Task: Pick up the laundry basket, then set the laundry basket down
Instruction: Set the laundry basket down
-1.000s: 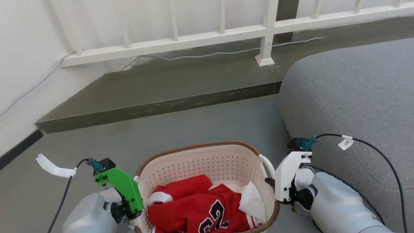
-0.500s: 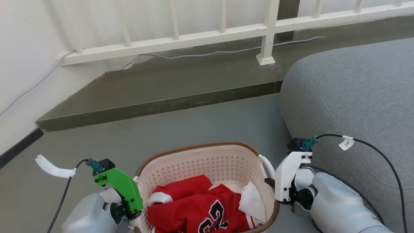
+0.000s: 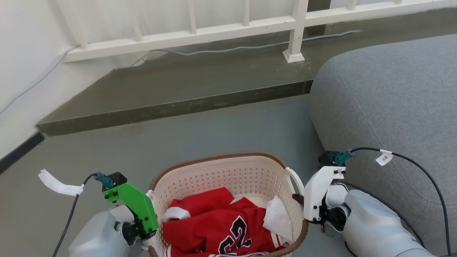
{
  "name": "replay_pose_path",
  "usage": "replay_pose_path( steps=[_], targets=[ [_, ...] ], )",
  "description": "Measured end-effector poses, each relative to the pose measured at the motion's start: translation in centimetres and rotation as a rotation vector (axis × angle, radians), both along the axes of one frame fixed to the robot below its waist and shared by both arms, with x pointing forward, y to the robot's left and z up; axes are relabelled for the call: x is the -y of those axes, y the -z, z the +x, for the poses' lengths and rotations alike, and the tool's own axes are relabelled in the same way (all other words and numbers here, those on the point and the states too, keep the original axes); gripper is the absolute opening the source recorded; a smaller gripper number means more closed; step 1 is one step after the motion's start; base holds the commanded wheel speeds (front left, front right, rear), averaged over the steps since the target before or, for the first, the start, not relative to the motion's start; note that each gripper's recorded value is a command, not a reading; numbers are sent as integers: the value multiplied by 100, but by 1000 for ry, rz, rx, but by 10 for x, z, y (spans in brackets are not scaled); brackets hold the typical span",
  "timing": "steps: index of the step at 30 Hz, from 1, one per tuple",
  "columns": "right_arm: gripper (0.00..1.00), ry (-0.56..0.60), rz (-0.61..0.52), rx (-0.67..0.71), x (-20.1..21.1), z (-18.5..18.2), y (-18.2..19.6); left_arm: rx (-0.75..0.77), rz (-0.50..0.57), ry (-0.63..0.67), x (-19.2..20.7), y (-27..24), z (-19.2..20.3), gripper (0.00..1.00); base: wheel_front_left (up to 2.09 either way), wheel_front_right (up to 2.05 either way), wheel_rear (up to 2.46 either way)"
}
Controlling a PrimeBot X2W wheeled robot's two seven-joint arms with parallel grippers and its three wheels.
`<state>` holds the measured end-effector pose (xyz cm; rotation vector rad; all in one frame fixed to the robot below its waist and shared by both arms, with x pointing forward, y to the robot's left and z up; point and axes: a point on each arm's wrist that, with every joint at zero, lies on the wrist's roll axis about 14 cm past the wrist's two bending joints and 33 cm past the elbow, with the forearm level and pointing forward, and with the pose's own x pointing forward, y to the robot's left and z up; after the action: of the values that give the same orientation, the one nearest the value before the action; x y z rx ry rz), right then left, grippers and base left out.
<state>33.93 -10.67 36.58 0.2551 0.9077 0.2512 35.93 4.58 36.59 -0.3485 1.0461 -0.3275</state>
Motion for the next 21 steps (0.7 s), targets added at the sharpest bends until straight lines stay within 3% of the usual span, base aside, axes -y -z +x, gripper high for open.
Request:
replay_pose_path(
  steps=[11, 21],
  targets=[
    [0, 12, 0, 1, 1, 11, 10, 1, 2, -2, 1, 12, 9, 0, 0, 0, 0],
    [0, 28, -13, 52, 8, 49, 14, 68, -7, 4, 8, 12, 50, 0, 0, 0, 0]
  ],
)
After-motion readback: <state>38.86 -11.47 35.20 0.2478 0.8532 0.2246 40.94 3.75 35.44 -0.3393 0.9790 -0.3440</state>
